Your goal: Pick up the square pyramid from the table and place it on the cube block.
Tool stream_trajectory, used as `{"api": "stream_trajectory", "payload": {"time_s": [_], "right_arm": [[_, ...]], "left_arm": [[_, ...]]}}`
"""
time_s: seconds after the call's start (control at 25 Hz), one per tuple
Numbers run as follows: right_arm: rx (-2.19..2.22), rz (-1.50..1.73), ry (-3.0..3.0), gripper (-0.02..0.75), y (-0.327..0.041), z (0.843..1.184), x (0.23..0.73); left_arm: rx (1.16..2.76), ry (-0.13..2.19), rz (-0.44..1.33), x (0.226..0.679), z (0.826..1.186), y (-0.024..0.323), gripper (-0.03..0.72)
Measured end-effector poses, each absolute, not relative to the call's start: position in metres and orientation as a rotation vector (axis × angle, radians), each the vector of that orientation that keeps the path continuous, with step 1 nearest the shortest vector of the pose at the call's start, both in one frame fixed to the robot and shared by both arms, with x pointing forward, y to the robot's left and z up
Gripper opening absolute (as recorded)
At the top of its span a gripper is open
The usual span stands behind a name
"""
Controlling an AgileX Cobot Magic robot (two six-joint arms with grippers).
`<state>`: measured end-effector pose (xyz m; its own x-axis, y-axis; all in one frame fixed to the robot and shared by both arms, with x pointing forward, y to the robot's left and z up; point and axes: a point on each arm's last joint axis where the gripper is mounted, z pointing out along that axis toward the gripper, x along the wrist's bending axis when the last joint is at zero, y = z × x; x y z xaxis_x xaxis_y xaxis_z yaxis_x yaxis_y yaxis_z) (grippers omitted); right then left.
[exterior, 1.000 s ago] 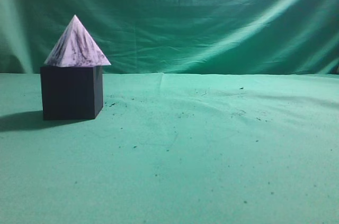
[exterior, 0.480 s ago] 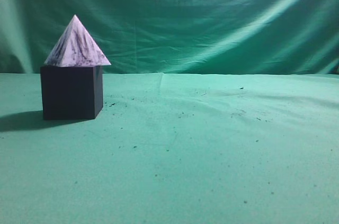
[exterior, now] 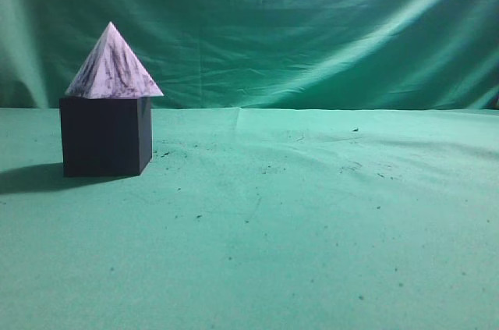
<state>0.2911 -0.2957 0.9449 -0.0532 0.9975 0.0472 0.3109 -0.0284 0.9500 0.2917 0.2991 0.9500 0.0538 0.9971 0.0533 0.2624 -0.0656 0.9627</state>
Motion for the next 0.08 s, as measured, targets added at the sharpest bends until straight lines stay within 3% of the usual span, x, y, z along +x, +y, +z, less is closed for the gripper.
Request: {"api": "stream_trajectory", "payload": {"time_s": [0.08], "right_arm": [[1.440,1.117,1.467,0.069,-0.2957,0.9449,0.2911]], "left_arm": [[1.471,1.338,1.080,0.2917,0.9500,0.2991,0.000]]}}
